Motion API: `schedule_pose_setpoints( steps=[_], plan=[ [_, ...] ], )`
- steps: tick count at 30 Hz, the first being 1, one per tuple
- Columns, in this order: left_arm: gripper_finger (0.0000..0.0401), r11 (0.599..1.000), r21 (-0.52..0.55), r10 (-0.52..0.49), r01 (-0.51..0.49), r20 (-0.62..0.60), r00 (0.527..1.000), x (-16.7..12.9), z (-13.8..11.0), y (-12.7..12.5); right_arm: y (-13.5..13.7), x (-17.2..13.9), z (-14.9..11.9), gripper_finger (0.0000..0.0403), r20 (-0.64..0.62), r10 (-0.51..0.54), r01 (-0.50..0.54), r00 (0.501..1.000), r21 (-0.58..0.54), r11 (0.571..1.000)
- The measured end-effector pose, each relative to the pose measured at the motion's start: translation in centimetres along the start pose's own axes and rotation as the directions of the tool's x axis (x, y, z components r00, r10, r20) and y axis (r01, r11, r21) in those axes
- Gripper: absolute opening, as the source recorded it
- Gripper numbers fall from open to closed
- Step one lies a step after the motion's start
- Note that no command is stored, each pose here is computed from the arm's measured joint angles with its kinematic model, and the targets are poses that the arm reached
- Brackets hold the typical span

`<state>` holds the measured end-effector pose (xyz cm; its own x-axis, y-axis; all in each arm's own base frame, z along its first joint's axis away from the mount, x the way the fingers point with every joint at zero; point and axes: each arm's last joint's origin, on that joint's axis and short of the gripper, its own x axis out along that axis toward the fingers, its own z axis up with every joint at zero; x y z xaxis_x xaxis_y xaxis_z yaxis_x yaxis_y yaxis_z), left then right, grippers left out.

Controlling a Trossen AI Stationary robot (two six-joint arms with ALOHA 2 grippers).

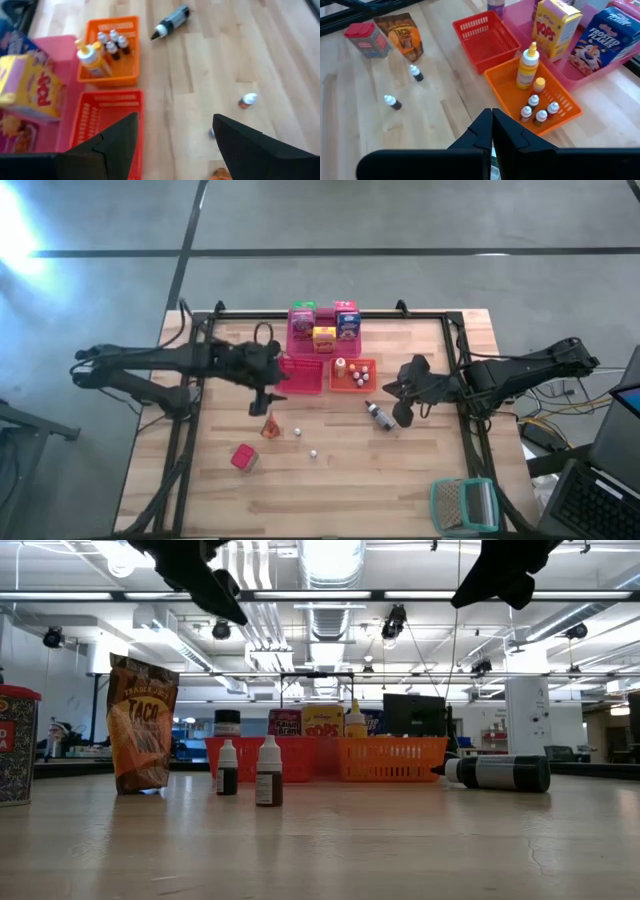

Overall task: Pick & Place Kitchen Items
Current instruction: Move the small violet food coloring bottle to the middle right of the table

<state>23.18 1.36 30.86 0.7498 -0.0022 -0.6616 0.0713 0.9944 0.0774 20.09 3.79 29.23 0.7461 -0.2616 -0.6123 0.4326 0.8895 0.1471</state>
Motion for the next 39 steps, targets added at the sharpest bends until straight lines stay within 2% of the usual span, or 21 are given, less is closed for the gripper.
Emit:
schedule_pose_setpoints(
  steps=[7, 13, 18, 21, 29, 39],
  plan=[
    [0.0261, 0.998, 0.013, -0.059, 0.059, -0.010, 0.998, 0.0, 0.5, -2.0, 0.0, 0.0, 0.1, 0.0008, 0.009, 0.002, -0.002, 1.000, 0.005, 1.000],
    [0.0261, 0.993, 0.046, -0.102, 0.110, -0.148, 0.984, 3.4, 0.1, -3.5, 0.2, 0.1, 0.2, 0.0008, 0.016, 0.005, -0.005, 1.000, 0.009, 1.000],
    [0.0261, 0.982, 0.093, -0.143, 0.167, -0.217, 0.966, 5.9, 0.4, -5.5, 0.2, 0.2, 0.1, 0.0008, 0.013, 0.003, -0.003, 1.000, 0.005, 1.000],
    [0.0261, 0.979, 0.114, -0.139, 0.171, -0.250, 0.958, 7.0, 0.7, -6.4, 0.2, 0.2, 0.1, 0.0008, 0.012, 0.003, -0.003, 1.000, -0.007, 1.000],
    [0.0261, 0.982, 0.082, -0.132, 0.173, -0.362, 0.923, 10.2, 0.8, -7.1, 0.2, 0.2, 0.1, 0.0008, 0.010, 0.001, -0.001, 1.000, -0.050, 0.999],
    [0.0261, 0.989, 0.041, -0.112, 0.145, -0.450, 0.886, 12.5, -0.5, -7.3, 0.2, 0.3, 0.1, 0.0008, 0.007, 0.000, 0.001, 1.000, -0.073, 0.997]
  ],
)
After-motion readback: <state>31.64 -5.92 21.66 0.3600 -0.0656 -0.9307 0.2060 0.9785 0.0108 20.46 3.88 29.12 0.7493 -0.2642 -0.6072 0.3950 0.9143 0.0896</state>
